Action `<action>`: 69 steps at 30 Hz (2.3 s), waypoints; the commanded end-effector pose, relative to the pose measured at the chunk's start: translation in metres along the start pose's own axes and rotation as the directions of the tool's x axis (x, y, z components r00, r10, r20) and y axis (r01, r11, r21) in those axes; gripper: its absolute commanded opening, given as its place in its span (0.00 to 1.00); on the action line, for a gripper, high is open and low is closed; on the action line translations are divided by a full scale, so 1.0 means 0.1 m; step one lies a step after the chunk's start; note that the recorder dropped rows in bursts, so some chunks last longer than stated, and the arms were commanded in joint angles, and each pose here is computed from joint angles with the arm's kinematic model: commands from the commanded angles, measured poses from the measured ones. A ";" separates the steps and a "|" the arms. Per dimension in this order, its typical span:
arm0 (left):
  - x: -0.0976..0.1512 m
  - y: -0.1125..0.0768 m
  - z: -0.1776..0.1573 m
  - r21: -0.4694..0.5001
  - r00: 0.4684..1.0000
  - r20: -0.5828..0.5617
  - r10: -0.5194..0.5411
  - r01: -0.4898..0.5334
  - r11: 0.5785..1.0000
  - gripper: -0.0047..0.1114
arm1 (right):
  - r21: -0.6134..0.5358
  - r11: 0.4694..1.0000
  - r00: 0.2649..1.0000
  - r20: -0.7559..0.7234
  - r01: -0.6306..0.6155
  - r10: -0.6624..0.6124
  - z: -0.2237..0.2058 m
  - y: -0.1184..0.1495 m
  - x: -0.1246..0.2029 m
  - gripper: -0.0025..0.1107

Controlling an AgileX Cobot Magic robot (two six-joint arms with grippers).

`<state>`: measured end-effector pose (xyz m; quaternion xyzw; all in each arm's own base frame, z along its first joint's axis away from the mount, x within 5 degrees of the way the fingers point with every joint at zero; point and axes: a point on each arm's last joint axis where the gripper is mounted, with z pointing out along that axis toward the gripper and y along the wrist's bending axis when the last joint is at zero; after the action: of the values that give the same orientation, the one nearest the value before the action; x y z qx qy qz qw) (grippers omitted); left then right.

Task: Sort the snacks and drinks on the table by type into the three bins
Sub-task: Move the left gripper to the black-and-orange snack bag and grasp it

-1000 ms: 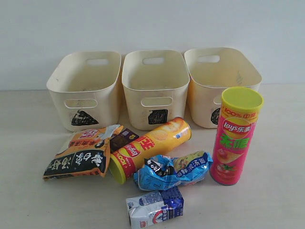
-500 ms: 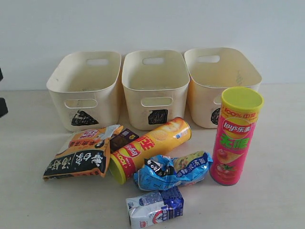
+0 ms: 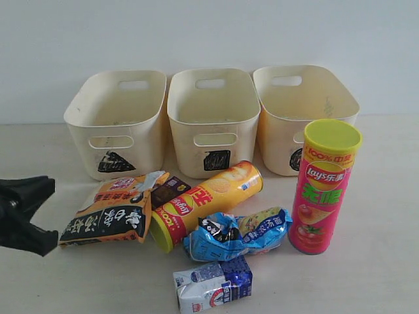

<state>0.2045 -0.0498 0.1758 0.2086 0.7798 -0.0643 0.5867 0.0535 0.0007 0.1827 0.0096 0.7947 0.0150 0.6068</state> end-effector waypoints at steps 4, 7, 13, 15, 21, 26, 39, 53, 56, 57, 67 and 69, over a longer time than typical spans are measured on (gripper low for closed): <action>0.20 -0.32 0.15 0.126 0.959 -0.045 0.281 -0.274 0.954 0.08 | 0.002 1.000 1.000 0.006 -0.007 0.007 0.00 0.00 0.01 0.03; 0.25 -0.39 0.19 0.087 0.938 -0.077 0.339 -0.333 0.939 0.08 | 0.002 1.000 1.000 0.006 -0.007 0.007 0.00 0.00 0.01 0.03; 0.29 -0.60 0.21 0.113 0.860 -0.068 0.505 -0.496 0.861 0.08 | 0.002 1.000 1.000 0.006 -0.007 0.007 0.00 0.00 0.01 0.03; 0.32 -0.65 0.22 0.130 0.830 -0.072 0.553 -0.541 0.831 0.08 | 0.002 1.000 1.000 0.006 -0.007 0.007 0.00 0.00 0.01 0.03; 0.42 -0.67 0.26 0.140 0.800 -0.108 0.590 -0.575 0.806 0.11 | 0.002 1.000 1.000 0.006 -0.007 0.007 0.00 0.00 0.01 0.03; 0.45 -0.71 0.31 0.181 0.781 -0.087 0.618 -0.598 0.781 0.55 | 0.002 1.000 1.000 0.006 -0.007 0.007 0.00 0.00 0.01 0.03; 0.44 -0.72 0.64 0.150 0.756 -0.135 0.640 -0.623 0.768 0.83 | 0.002 1.000 1.000 0.006 -0.007 0.007 0.00 0.00 0.01 0.03; 0.53 -0.72 0.86 0.064 0.740 -0.129 0.661 -0.659 0.750 0.81 | 0.002 1.000 1.000 0.006 -0.007 0.007 0.00 0.00 0.01 0.03; 0.55 -0.68 0.94 0.027 0.725 -0.177 0.666 -0.673 0.739 0.80 | 0.002 1.000 1.000 0.006 -0.007 0.007 0.00 0.00 0.01 0.03; 0.56 -0.67 0.97 0.017 0.718 -0.196 0.668 -0.679 0.734 0.80 | 0.002 1.000 1.000 0.006 -0.007 0.007 0.00 0.00 0.01 0.03; 0.62 -0.69 1.06 0.032 0.699 -0.204 0.685 -0.695 0.718 0.62 | 0.002 1.000 1.000 0.006 -0.007 0.007 0.00 0.00 0.01 0.03; 0.64 -0.70 1.10 0.032 0.699 -0.205 0.685 -0.695 0.718 0.54 | 0.002 1.000 1.000 0.006 -0.007 0.007 0.00 0.00 0.01 0.03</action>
<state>0.2566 -0.1329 0.0739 0.4807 0.7026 0.1969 0.4864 0.0535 0.0007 0.1827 0.0096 0.7947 0.0150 0.6068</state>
